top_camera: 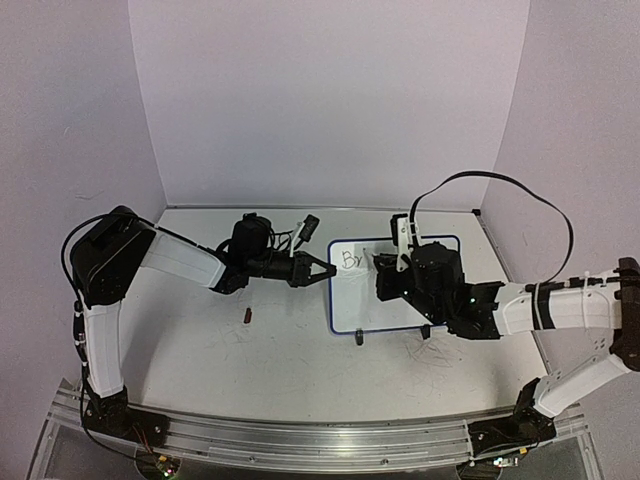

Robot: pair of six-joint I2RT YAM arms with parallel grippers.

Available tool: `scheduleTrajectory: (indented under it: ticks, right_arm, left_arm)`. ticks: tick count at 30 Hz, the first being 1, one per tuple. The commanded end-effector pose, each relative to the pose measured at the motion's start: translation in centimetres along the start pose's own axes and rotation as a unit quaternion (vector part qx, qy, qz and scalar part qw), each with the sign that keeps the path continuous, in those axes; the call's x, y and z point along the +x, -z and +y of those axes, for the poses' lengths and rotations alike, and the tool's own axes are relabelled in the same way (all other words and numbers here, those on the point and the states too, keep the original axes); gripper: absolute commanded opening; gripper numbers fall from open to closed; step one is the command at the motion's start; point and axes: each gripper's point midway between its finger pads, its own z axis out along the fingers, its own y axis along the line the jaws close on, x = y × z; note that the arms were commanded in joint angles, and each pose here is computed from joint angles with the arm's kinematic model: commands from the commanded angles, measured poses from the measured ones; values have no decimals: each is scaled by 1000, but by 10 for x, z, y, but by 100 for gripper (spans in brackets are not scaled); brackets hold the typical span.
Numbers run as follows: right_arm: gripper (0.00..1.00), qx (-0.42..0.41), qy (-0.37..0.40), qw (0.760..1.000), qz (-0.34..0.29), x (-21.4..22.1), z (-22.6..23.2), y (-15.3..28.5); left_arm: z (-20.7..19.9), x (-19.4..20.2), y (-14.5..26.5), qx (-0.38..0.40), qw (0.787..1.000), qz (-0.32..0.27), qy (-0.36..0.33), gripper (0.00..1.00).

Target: Write a sentence on the whiteboard

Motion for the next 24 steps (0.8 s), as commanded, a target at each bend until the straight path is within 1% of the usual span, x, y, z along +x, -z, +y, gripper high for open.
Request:
scheduleTrajectory:
  ticks: [1, 9, 11, 17, 24]
  right_arm:
    - [0, 8, -14, 1000, -13, -10, 0, -6]
    - [0, 48, -5, 999, 0, -1, -15, -7]
    - [0, 42, -6, 999, -1, -3, -15, -3]
    - [0, -8, -11, 1000, 2, -4, -3, 8]
    - [0, -11, -9, 1000, 14, 8, -2, 5]
  left_arm:
    - [14, 13, 3, -43, 999, 23, 19, 0]
    - [13, 11, 3, -42, 999, 23, 15, 0]
    - [12, 11, 3, -42, 999, 23, 15, 0]
    - [14, 11, 2, -42, 999, 23, 16, 0]
    - [14, 12, 3, -43, 999, 25, 17, 0]
